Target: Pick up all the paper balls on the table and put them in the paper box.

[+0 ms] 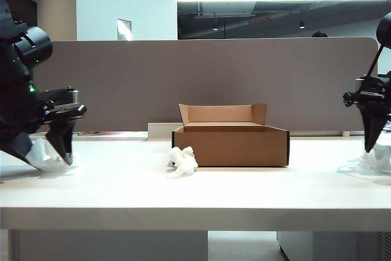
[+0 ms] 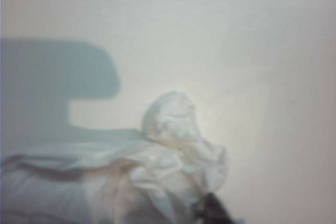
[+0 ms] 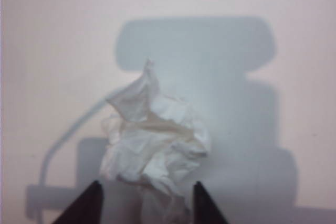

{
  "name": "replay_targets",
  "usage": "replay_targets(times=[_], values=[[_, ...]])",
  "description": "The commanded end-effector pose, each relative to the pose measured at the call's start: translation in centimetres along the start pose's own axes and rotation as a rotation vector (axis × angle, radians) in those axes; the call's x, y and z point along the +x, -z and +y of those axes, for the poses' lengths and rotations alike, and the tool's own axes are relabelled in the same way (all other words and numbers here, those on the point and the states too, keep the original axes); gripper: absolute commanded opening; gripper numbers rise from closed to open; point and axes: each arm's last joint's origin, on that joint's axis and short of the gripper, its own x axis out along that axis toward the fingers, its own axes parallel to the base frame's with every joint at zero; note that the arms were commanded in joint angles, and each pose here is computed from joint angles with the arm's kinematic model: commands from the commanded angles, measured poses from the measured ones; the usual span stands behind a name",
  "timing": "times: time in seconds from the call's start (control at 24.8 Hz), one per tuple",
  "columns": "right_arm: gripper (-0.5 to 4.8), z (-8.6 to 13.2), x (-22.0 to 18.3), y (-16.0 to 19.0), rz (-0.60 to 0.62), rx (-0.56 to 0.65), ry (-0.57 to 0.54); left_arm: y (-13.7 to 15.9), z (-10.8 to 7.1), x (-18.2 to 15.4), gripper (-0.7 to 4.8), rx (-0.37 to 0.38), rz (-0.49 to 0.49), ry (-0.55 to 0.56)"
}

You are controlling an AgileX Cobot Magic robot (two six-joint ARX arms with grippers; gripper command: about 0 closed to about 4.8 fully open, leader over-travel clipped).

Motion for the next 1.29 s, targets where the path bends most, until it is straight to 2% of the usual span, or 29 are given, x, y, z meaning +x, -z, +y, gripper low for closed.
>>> replay_targets(times=[0.04,0.08,0.12,0.16,0.28,0.4,0.52,0.73,0.85,0.97,1.09,1.25,1.29], values=[[1.97,0.0,-0.2,-0.3,-0.022,-0.005,0.0,-0.4,-0.1,-0.1,1.06,0.011,-0.031,0.003],[1.96,0.0,-0.2,-0.3,-0.024,-0.005,0.0,-0.4,-0.1,-0.1,0.9,0.011,-0.031,0.003],[1.41,0.0,-0.2,-0.3,-0.025,-0.005,0.0,-0.4,-0.1,-0.1,0.72,0.012,-0.034,0.004],[0.46,0.0,-0.2,-0.3,-0.025,-0.005,0.0,-0.4,-0.1,-0.1,0.44,0.013,-0.038,0.004],[-0.03,0.0,-0.2,-0.4,-0.035,-0.007,-0.002,-0.5,-0.1,-0.1,-0.06,0.013,-0.046,0.004],[-0.05,0.0,-0.2,-0.6,-0.051,-0.008,-0.005,-0.7,-0.2,-0.3,-0.06,0.017,-0.068,0.01],[-0.05,0.4,-0.7,-1.2,-0.074,-0.015,-0.066,-1.4,-0.6,-1.6,-0.06,0.03,-0.133,0.072],[-0.05,1.6,-2.2,-3.2,-0.139,-0.044,-0.196,-3.0,-1.5,-4.5,-0.06,0.051,-0.295,0.134],[-0.05,2.7,-3.4,-4.5,-0.184,-0.075,-0.27,-3.9,-2.6,-5.9,-0.06,0.099,-0.403,0.217],[-0.05,4.4,-4.4,-5.5,-0.226,-0.122,-0.323,-4.5,-4.2,-6.4,-0.06,0.153,-0.481,0.299],[-0.05,7.4,-5.1,-6.2,-0.297,-0.199,-0.388,-4.9,-7.2,-6.2,-0.06,0.217,-0.555,0.345],[-0.05,11.1,-5.3,-5.9,-0.341,-0.286,-0.456,-5.3,-10.9,-4.4,-0.06,0.295,-0.662,0.422],[-0.05,12.0,-5.3,-5.8,-0.352,-0.304,-0.471,-5.6,-11.5,-3.4,-0.06,0.295,-0.652,0.435]])
